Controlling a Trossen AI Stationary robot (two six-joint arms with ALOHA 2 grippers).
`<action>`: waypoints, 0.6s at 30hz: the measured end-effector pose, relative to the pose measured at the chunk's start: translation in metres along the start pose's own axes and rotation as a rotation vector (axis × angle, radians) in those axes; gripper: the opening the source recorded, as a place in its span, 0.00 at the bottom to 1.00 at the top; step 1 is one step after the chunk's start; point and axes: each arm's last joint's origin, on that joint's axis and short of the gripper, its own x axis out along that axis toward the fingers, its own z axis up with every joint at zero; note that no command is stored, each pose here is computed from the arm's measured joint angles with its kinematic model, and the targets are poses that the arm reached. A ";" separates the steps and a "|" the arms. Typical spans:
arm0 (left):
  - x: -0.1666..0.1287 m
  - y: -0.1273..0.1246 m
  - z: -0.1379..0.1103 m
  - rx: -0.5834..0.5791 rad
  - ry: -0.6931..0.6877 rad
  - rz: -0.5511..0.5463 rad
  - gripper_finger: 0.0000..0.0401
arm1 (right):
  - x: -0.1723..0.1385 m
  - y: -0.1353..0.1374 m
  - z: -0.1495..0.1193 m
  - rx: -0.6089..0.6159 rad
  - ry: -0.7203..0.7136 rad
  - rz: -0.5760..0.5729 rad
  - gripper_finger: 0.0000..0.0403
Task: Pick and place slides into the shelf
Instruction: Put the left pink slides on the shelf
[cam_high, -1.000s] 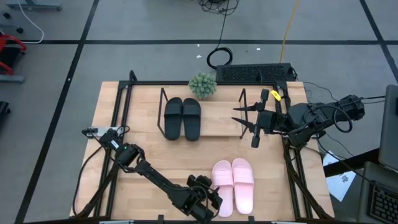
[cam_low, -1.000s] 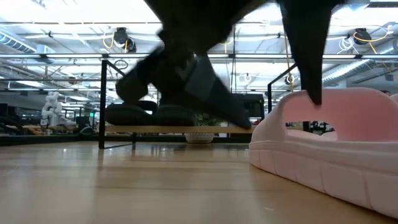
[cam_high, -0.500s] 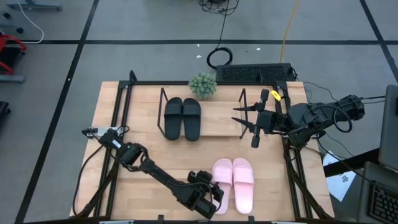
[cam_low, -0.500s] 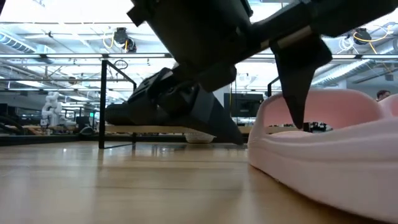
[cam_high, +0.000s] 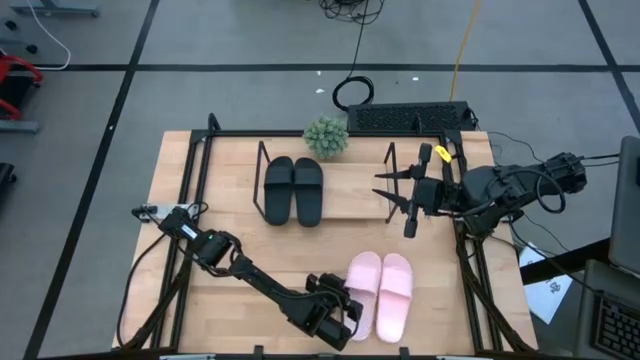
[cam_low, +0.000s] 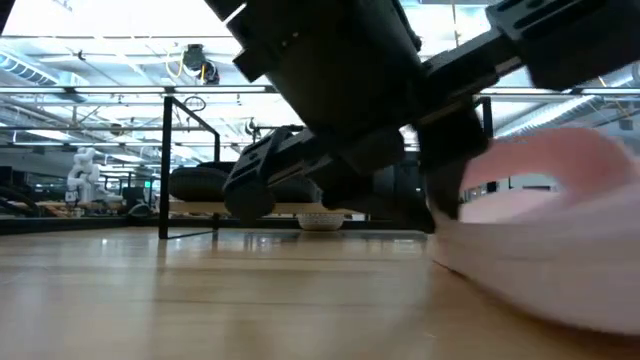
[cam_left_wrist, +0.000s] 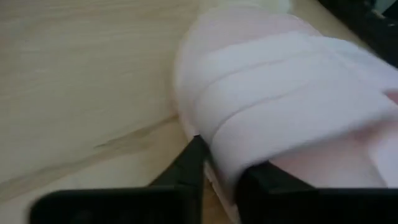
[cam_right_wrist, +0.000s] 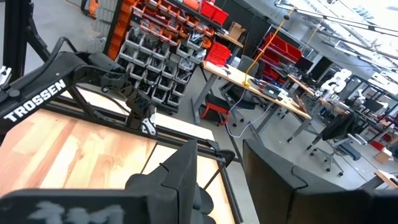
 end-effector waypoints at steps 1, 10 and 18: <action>0.001 0.001 -0.001 0.004 -0.004 0.004 0.08 | 0.000 0.000 0.000 -0.003 0.004 0.001 0.30; 0.004 0.002 -0.003 -0.008 -0.079 0.009 0.01 | 0.003 0.005 -0.007 -0.020 0.027 0.015 0.30; 0.004 0.003 0.002 -0.057 -0.208 0.012 0.00 | 0.009 0.014 -0.018 -0.055 0.041 0.015 0.30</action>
